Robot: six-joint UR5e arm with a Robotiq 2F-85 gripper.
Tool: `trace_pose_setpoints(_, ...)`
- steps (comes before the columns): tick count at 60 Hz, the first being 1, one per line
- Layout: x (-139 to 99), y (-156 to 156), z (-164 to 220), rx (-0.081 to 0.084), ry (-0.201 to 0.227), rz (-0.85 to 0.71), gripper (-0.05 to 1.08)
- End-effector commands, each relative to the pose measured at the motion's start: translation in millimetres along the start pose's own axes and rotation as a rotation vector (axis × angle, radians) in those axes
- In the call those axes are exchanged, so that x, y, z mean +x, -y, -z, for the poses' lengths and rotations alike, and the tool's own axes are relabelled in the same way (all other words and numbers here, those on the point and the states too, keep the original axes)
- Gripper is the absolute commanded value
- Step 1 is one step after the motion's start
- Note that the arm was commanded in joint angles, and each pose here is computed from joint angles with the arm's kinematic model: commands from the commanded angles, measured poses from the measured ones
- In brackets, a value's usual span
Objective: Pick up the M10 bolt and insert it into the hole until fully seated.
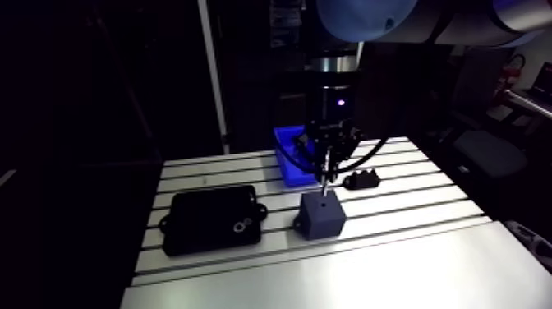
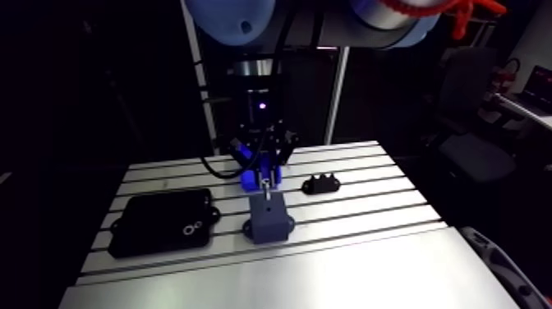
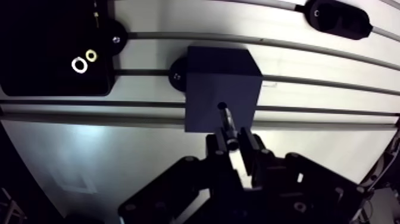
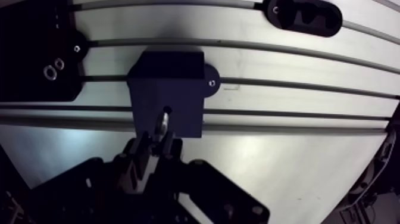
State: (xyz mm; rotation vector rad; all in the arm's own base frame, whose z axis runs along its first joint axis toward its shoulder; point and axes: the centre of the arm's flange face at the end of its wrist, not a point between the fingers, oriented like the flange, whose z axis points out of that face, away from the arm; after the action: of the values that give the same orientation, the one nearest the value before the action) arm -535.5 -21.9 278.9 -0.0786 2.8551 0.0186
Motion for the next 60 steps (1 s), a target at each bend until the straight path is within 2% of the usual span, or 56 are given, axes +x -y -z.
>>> trace_pose_setpoints(1, 1.2, -1.0, -4.0, 0.001, 0.007, 0.001, 1.08)
trace_pose_setpoints(27, 1.0, -0.4, -8.7, 0.005, 0.014, 0.002, 1.08)
trace_pose_setpoints(60, 1.5, -1.5, -11.8, 0.001, 0.009, 0.004, 1.08)
